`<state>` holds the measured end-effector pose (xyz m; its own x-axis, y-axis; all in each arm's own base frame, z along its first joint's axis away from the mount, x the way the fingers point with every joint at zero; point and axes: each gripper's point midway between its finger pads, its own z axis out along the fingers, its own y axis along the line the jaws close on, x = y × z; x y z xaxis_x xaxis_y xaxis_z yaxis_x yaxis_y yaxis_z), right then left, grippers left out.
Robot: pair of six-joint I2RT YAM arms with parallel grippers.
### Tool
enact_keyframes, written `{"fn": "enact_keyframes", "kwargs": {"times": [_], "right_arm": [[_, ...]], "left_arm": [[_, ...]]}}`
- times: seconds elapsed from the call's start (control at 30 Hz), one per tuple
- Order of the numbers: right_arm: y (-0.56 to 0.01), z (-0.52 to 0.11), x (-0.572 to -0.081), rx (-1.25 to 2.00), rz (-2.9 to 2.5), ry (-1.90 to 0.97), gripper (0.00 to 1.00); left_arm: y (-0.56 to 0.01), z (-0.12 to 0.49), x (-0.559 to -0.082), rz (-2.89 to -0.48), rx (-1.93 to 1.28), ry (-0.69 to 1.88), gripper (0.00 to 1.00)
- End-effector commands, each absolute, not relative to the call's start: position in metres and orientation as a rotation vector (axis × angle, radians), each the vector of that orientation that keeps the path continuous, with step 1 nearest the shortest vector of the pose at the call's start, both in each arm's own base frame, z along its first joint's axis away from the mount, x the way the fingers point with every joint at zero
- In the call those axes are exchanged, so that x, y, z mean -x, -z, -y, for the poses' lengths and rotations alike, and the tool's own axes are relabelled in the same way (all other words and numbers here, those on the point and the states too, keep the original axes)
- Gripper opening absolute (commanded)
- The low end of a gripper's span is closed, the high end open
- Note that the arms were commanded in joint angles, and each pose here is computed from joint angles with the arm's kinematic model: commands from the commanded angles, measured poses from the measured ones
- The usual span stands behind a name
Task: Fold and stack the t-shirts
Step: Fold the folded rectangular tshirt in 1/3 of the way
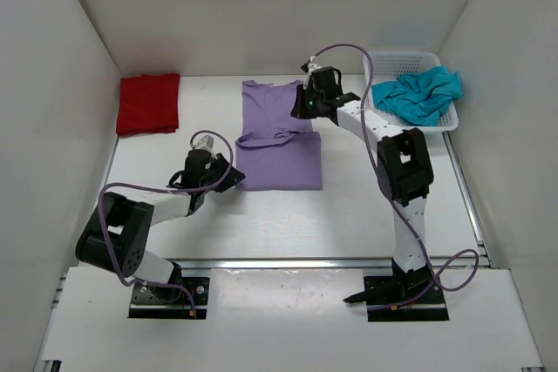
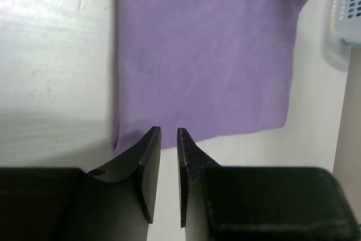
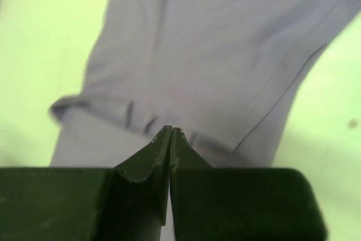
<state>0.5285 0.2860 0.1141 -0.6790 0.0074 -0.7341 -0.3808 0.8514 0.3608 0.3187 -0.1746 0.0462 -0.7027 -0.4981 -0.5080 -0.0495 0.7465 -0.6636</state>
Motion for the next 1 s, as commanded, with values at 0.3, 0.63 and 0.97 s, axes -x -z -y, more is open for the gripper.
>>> {"fn": "enact_keyframes", "kwargs": {"times": [0.3, 0.63, 0.97], "right_arm": [[-0.107, -0.307, -0.425, 0.394, -2.26, -0.905, 0.0], [-0.074, -0.304, -0.446, 0.364, -2.317, -0.946, 0.0], [-0.057, -0.295, -0.488, 0.292, -2.35, -0.975, 0.0]], "left_arm": [[-0.045, 0.198, -0.401, -2.274, 0.424, 0.816, 0.17], [-0.048, 0.192, -0.462, -2.212, 0.479, 0.87, 0.18], [-0.049, 0.191, -0.485, -2.157, 0.547, 0.977, 0.21]]}}
